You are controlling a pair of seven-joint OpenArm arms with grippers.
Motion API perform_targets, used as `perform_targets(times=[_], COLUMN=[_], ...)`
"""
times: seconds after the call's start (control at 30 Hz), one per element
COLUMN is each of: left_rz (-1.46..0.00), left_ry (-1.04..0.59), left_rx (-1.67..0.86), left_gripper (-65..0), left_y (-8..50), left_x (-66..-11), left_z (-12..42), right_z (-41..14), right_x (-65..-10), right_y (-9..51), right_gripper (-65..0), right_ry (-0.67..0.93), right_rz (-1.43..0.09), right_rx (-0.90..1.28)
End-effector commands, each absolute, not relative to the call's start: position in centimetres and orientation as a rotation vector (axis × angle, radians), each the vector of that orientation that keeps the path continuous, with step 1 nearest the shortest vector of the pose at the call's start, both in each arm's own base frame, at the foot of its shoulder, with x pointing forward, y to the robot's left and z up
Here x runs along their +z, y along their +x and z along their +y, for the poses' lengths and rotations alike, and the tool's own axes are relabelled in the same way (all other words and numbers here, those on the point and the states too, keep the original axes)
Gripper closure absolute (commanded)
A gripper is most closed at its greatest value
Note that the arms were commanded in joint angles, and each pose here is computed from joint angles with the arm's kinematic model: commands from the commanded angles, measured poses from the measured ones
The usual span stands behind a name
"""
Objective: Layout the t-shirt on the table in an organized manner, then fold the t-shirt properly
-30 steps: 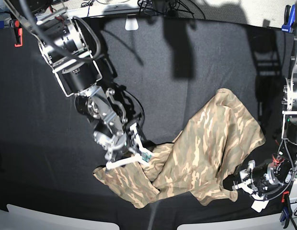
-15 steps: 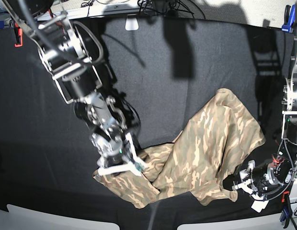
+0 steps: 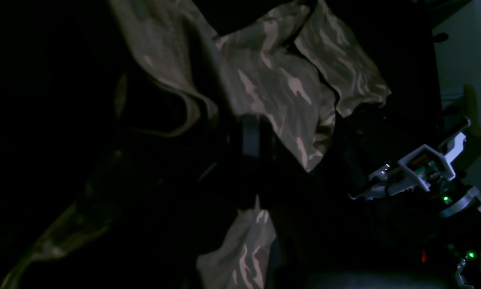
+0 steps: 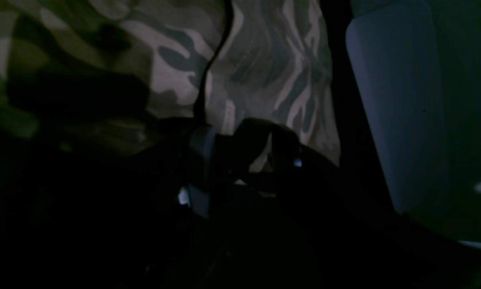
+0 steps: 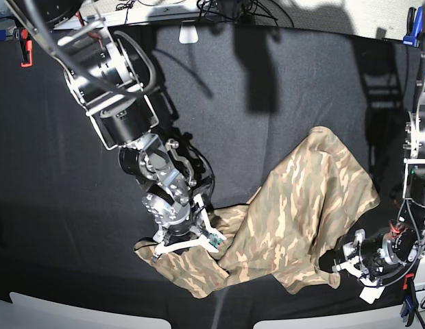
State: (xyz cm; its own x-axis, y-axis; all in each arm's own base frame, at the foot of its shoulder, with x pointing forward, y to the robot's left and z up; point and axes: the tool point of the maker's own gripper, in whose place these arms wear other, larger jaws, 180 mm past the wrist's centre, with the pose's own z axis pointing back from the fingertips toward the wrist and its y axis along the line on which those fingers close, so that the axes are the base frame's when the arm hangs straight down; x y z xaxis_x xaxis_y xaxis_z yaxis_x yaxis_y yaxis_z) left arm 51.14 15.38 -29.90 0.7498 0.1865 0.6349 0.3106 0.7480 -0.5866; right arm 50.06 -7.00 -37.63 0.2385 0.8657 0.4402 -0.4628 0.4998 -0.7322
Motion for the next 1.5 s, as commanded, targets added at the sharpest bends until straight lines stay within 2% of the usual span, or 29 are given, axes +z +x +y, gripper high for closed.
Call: perform_targets(times=[0.0, 0.1, 0.13, 0.17, 0.23, 0.27, 0.63, 0.67, 0.77, 0.83, 1.2, 1.47], left_rz=[-0.831, -0.831, -0.831, -0.83, -0.831, -0.831, -0.831, -0.831, -0.831, -0.83, -0.831, -0.831], left_ry=[-0.762, -0.762, -0.762, -0.762, -0.762, -0.762, -0.762, -0.762, -0.762, -0.762, -0.762, -0.762], left_rx=[-0.087, -0.087, -0.087, -0.087, -0.087, -0.087, -0.087, -0.087, -0.087, -0.087, -0.087, -0.087], left_gripper=[0.0, 0.0, 0.0, 0.0, 0.0, 0.0, 0.0, 0.0, 0.0, 0.0, 0.0, 0.0], left_y=[52.9, 52.9, 52.9, 52.9, 52.9, 52.9, 52.9, 52.9, 52.9, 52.9, 52.9, 52.9], left_x=[-26.4, -26.4, -26.4, -26.4, -26.4, -26.4, -26.4, -26.4, -26.4, -26.4, -26.4, -26.4], left_z=[15.6, 15.6, 15.6, 15.6, 15.6, 15.6, 15.6, 15.6, 15.6, 15.6, 15.6, 15.6], right_z=[-6.7, -6.7, -6.7, -6.9, -7.2, -7.5, -7.9, -8.0, -8.6, -9.2, -14.9, -13.5], right_x=[-34.8, -35.0, -35.1, -35.3, -35.6, -35.7, -35.9, -35.8, -35.3, -35.1, -33.5, -30.8], right_y=[51.7, 51.7, 51.6, 51.5, 51.3, 51.3, 51.2, 51.2, 51.5, 51.6, 52.4, 53.9], right_gripper=[-21.5, -21.1, -18.8, -14.7, -2.4, 0.0, 0.0, -2.9, -24.1, -32.0, -33.1, -33.1], right_ry=[-0.54, -0.528, -0.517, -0.51, -0.507, -0.513, -0.539, -0.552, -0.62, -0.643, -0.783, -0.785], right_rz=[-1.013, -1.009, -1.002, -0.987, -0.963, -0.951, -0.927, -0.927, -0.925, -0.924, -0.914, -0.963], right_rx=[0.946, 0.934, 0.919, 0.903, 0.884, 0.88, 0.882, 0.892, 0.936, 0.935, 0.842, 0.799])
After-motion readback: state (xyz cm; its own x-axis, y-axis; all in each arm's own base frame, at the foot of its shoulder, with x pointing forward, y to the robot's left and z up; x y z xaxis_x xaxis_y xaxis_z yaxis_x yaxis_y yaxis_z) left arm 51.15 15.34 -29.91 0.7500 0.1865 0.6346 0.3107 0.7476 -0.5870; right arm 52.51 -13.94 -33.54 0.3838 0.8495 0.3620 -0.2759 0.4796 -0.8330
